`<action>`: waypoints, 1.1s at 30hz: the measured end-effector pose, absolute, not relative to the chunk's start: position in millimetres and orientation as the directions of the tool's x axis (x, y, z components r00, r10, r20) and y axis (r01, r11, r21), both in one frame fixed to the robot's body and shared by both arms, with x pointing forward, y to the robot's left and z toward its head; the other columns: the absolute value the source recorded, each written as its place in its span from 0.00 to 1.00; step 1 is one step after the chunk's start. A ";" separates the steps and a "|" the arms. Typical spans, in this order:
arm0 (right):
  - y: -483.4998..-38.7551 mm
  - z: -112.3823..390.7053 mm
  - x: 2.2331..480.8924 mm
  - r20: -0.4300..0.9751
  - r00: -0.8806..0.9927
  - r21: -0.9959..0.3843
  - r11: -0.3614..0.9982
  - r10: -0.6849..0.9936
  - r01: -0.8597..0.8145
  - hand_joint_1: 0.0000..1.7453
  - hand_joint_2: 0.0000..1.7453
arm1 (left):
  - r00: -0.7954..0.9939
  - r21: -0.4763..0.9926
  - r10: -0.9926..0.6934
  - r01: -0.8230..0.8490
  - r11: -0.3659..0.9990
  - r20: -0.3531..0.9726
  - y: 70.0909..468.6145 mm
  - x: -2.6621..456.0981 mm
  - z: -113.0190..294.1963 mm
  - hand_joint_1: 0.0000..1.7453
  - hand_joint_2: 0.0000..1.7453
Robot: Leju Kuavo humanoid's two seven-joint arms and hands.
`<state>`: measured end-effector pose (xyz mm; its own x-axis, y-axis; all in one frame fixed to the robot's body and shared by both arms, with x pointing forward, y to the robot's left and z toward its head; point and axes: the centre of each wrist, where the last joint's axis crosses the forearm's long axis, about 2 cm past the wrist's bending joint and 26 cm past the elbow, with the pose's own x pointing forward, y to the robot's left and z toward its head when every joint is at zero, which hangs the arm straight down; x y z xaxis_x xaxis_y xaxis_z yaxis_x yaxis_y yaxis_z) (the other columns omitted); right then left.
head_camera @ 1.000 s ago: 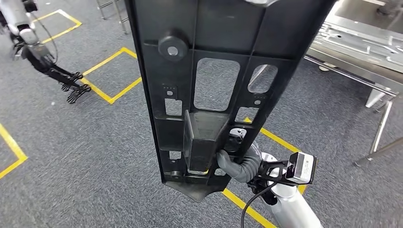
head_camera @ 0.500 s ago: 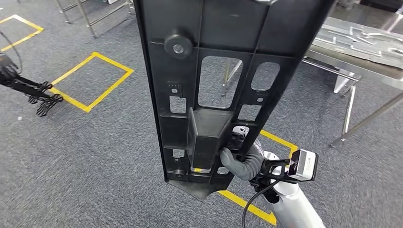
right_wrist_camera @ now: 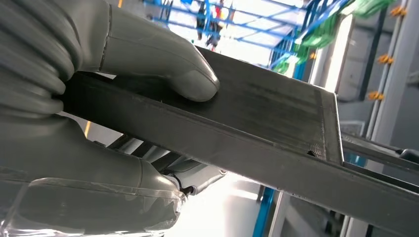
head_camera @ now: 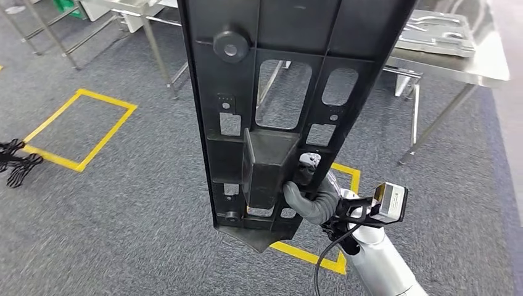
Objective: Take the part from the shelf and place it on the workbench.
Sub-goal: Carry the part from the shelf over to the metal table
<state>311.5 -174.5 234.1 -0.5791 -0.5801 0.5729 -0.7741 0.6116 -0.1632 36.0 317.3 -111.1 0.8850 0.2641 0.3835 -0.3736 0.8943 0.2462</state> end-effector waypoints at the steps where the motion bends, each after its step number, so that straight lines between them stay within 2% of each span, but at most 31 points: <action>1: -174.5 233.4 311.7 0.575 -0.578 -0.162 0.612 -0.579 -0.774 1.00 1.00 | 0.886 0.247 0.264 -0.373 0.894 0.382 317.4 35.3 -111.2 0.00 1.00; 33: -172.5 235.3 316.3 0.575 -0.586 -0.161 0.624 -0.570 -0.765 1.00 1.00 | 0.883 0.250 0.262 -0.375 0.893 0.390 318.6 35.1 -111.1 0.00 1.00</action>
<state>316.3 -172.5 235.3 -0.5864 -0.5705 0.5750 -0.7646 0.6241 -0.1606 35.1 318.6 -111.1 0.8830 0.2616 0.3898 -0.3749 0.8927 0.2500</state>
